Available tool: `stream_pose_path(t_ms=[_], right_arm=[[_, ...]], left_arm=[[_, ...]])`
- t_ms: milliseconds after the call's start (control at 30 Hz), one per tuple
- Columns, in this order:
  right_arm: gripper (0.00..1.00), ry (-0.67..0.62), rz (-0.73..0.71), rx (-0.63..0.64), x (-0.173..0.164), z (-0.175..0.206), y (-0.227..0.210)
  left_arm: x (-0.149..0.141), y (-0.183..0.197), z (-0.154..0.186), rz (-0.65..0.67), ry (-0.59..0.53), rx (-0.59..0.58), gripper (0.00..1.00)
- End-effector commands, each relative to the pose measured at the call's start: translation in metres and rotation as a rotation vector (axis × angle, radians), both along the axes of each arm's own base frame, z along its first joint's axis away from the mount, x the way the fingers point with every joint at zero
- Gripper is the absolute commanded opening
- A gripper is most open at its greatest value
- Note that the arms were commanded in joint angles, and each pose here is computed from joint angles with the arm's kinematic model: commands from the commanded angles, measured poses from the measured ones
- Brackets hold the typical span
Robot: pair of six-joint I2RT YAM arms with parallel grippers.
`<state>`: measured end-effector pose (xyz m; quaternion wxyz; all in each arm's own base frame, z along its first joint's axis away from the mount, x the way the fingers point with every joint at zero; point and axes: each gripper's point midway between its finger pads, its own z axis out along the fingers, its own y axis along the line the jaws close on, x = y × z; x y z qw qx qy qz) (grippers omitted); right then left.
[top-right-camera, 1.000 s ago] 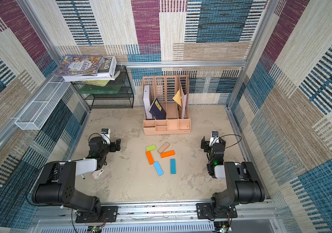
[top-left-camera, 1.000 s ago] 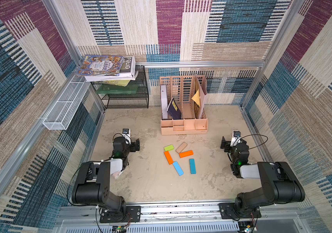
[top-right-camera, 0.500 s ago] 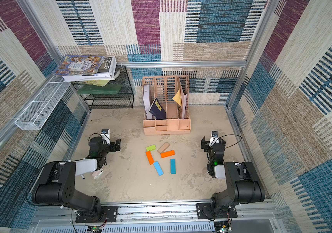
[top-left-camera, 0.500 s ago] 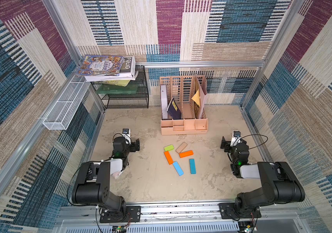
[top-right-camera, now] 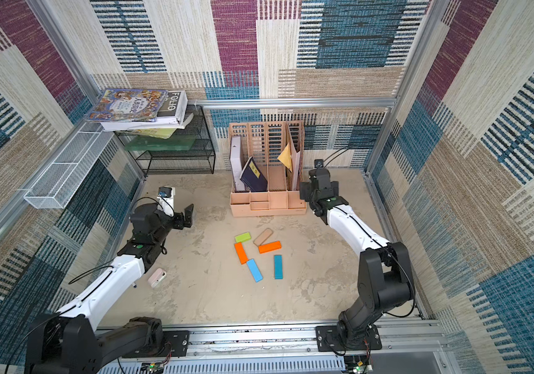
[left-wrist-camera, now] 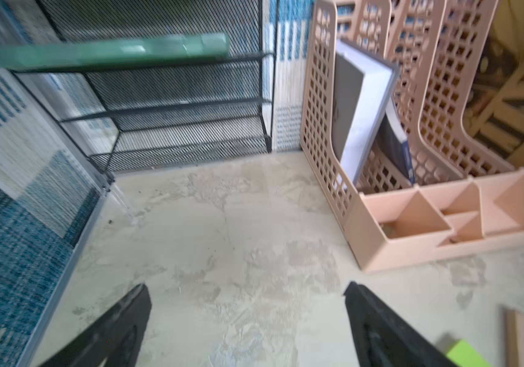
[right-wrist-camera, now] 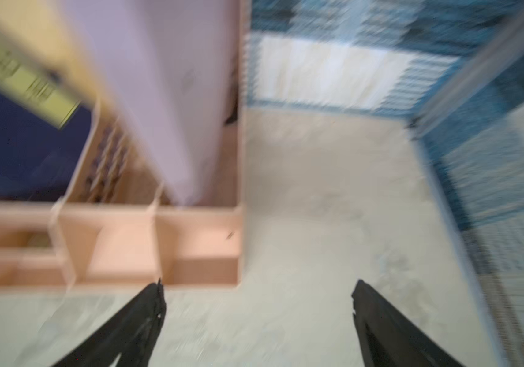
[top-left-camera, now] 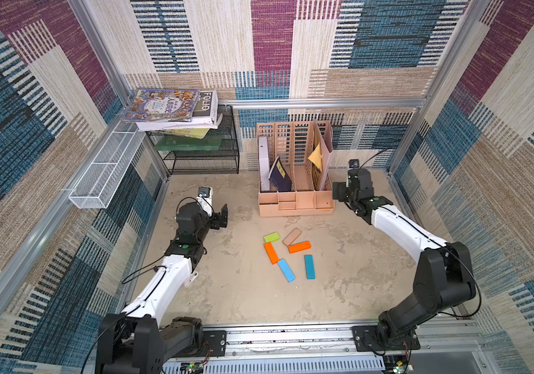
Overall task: Assemble a giraffe with building blocks
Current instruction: Pick up the building block from the center of the board.
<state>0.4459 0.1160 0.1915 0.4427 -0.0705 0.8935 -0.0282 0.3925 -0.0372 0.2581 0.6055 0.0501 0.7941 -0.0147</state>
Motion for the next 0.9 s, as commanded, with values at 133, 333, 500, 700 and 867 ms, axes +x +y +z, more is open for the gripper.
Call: stream_pose_path(t_ms=[133, 333, 500, 700, 867], right_arm=[[0.96, 0.215, 0.341, -0.029, -0.078, -0.03, 0.132], [0.9, 0.308, 0.373, 0.016, -0.099, -0.065, 0.201], [0.94, 0.385, 0.372, -0.004, -0.096, -0.094, 0.226], [0.95, 0.457, 0.385, -0.057, -0.093, -0.121, 0.251], [0.94, 0.467, 0.336, -0.059, -0.088, -0.129, 0.248]], left_arm=[[-0.01, 0.001, -0.005, 0.071, 0.162, -0.172, 0.99], [-0.004, -0.003, -0.017, 0.074, 0.282, -0.184, 0.99], [-0.001, 0.0, -0.03, 0.101, 0.389, -0.17, 0.99], [0.003, -0.004, -0.04, 0.097, 0.466, -0.173, 0.99], [0.003, -0.005, -0.041, 0.093, 0.476, -0.182, 0.99]])
